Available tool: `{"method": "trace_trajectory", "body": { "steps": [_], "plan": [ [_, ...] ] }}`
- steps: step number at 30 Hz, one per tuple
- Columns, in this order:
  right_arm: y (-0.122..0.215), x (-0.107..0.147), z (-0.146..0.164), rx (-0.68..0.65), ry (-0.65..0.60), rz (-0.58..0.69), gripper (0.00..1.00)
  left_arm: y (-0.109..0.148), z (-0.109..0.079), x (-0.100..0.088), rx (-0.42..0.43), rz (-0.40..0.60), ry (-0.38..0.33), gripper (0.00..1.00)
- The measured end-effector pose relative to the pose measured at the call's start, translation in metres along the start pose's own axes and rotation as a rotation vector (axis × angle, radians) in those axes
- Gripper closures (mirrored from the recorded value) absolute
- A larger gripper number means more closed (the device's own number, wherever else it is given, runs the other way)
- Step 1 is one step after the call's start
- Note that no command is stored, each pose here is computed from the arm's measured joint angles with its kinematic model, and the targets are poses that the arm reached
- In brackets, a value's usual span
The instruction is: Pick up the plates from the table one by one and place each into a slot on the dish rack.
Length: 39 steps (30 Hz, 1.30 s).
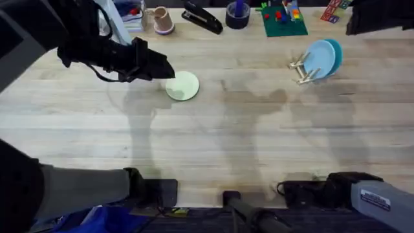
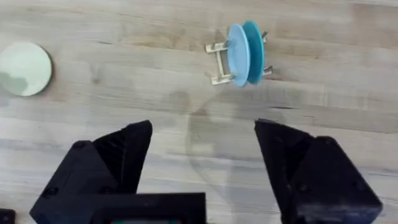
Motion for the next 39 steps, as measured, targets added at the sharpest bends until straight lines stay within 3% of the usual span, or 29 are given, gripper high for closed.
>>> {"method": "trace_trajectory", "body": {
  "steps": [5, 12, 24, 34, 39],
  "plan": [
    [0.000, 0.000, 0.000, 0.000, 0.000, 0.000, 0.009, 0.002, 0.001, -0.004, 0.002, -0.020, -0.007, 0.960],
    [0.000, 0.000, 0.000, 0.000, 0.000, 0.000, 0.007, 0.002, 0.017, -0.012, 0.041, -0.020, 0.049, 0.960],
    [0.000, 0.000, 0.000, 0.000, 0.000, 0.000, 0.008, -0.029, 0.047, -0.032, 0.069, 0.015, 0.078, 0.959],
    [0.000, 0.000, 0.000, 0.000, 0.000, 0.000, 0.008, -0.069, 0.090, -0.035, 0.053, 0.106, 0.175, 0.960],
    [0.000, 0.000, 0.000, 0.000, 0.000, 0.000, 0.008, -0.075, 0.094, -0.035, 0.088, 0.120, 0.208, 0.959]
  ]
}}
Point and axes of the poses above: each hand's point on the last joint's axis, 136 mm out from that joint toward the fingers, its own y axis back along the fingers, its own z axis along the line the jaws close on, x = y × z, the point moved 5 cm from there along y, back along the fingers, and after that the axes turned 12 degrees about y, right-handed, at the moved point
